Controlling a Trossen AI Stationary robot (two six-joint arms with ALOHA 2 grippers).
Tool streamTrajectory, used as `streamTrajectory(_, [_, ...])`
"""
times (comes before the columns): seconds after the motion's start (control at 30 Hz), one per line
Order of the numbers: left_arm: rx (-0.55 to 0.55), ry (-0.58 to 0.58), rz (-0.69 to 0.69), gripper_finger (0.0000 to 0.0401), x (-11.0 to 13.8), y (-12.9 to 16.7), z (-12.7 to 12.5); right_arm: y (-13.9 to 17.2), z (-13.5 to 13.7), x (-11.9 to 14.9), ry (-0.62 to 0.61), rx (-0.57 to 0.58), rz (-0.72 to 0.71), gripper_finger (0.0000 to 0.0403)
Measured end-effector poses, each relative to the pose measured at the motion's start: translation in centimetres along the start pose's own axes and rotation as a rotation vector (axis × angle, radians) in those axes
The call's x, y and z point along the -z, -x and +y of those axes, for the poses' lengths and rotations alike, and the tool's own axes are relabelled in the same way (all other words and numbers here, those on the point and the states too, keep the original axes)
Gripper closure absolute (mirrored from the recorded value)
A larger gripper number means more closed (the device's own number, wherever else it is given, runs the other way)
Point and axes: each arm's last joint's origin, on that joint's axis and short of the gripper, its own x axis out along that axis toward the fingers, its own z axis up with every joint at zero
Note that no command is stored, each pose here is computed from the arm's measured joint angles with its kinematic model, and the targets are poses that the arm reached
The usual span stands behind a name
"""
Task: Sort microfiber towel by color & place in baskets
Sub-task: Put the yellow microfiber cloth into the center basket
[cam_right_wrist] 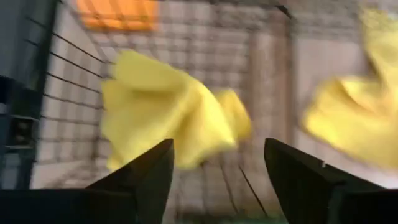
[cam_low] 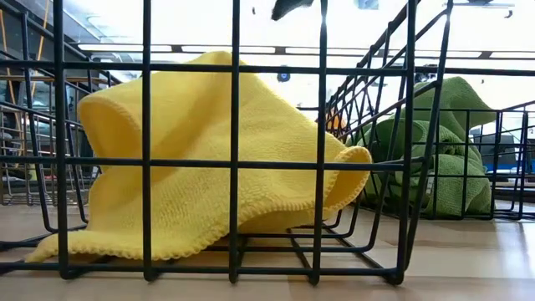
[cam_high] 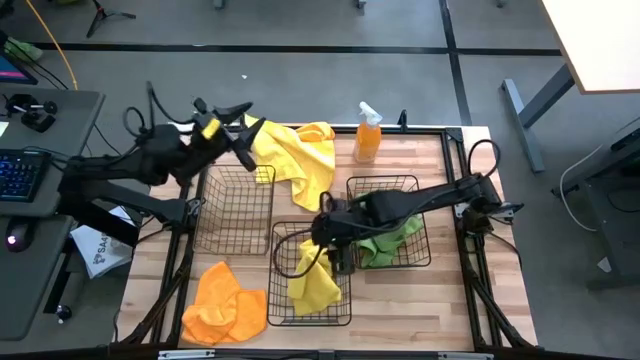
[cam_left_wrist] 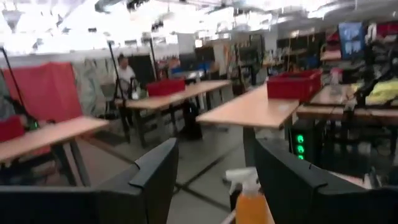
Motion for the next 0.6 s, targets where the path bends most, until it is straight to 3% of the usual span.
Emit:
streamTrajectory(0.13, [0.023,-0.013,0.143,0.0206,0.8,-2.0,0.0,3.2,-0.9,1.6,-0.069,0.132,0.054,0.0148])
streamTrajectory(0.23, [0.169,0.002,0.336,0.0208,2.8,-5.1,-0.2,5.6,-1.6,3.1,-0.135,0.201,0.028,0.0154])
streamTrajectory(0.43, [0.368,-0.022,0.863,0.0208,10.3,-12.6,0.5,8.0,-2.7,6.8,-0.287,0.282,-0.080,0.0166])
streamTrajectory(0.53, [0.467,-0.039,1.027,0.0208,14.0,-15.8,0.6,8.2,-3.0,9.1,-0.352,0.269,-0.129,0.0167])
streamTrajectory(0.6, [0.515,-0.122,1.082,0.0206,16.1,-17.5,0.5,7.9,-3.2,10.5,-0.383,0.257,-0.161,0.0167])
